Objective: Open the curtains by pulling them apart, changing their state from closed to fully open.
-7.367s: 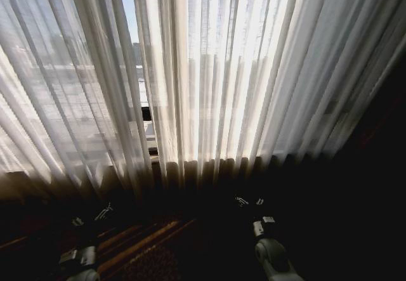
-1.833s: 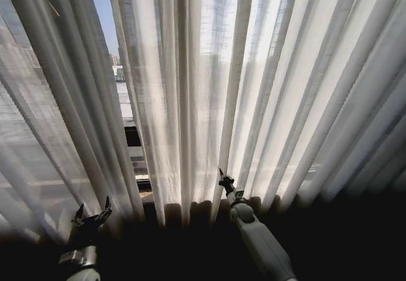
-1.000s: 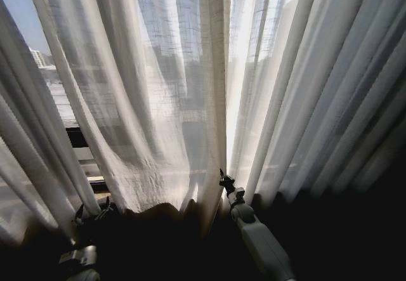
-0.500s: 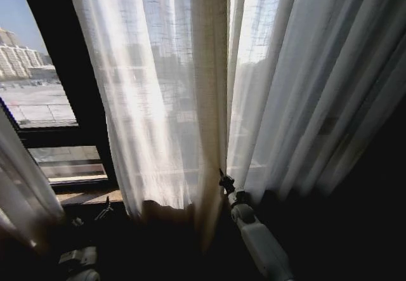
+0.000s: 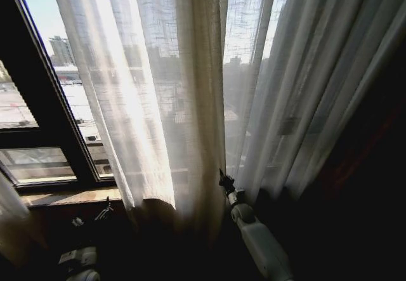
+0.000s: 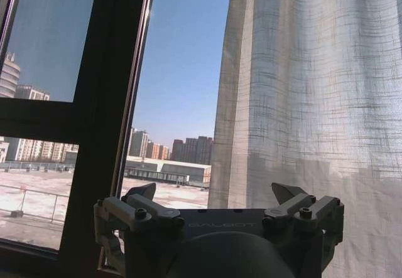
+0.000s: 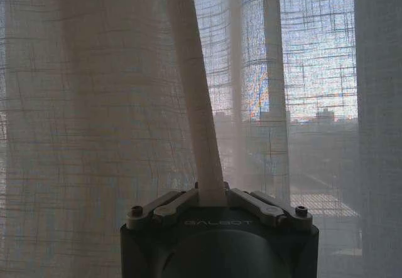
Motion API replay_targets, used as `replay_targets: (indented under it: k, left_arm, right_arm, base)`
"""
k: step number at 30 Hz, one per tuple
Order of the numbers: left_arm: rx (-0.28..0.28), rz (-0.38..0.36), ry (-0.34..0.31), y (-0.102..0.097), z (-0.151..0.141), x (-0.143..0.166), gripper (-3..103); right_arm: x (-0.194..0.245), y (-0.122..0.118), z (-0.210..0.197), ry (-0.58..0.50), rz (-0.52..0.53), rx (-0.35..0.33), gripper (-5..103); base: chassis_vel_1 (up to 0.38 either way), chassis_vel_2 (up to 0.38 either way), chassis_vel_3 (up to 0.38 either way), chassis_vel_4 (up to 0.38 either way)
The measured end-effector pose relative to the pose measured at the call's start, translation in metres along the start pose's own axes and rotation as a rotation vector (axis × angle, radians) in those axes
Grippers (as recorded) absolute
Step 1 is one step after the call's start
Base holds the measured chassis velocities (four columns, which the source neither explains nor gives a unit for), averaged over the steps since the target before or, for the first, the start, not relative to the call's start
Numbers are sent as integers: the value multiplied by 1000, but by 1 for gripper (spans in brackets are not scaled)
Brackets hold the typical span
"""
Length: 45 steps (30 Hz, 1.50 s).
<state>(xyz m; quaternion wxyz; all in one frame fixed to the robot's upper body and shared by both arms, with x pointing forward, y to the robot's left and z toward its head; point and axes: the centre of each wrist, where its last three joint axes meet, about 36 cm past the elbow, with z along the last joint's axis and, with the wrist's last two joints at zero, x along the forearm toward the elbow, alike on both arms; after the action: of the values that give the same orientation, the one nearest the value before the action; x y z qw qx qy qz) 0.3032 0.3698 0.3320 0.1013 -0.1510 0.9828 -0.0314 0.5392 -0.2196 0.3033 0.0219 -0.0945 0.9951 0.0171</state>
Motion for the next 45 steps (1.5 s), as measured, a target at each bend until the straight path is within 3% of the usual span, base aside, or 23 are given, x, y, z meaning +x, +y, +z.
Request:
replay_targets:
  k: [27, 33, 41, 45]
  left_arm:
    - [0, 0, 0, 0, 0, 0, 100]
    - [0, 1, 0, 0, 0, 0, 100]
    - [0, 0, 0, 0, 0, 0, 100]
    - [-1, -1, 0, 0, 0, 0, 100]
  right_arm:
    - [0, 2, 3, -27, -12, 8, 0]
    - [-1, 1, 5, -29, -6, 35, 0]
    - [-8, 1, 6, -20, -19, 136, 0]
    - [-25, -2, 3, 8, 40, 158, 0]
  base:
    - [-370, -333, 366, 334]
    - [-204, -208, 237, 196]
    - [-8, -4, 4, 3]
    - [38, 29, -22, -24]
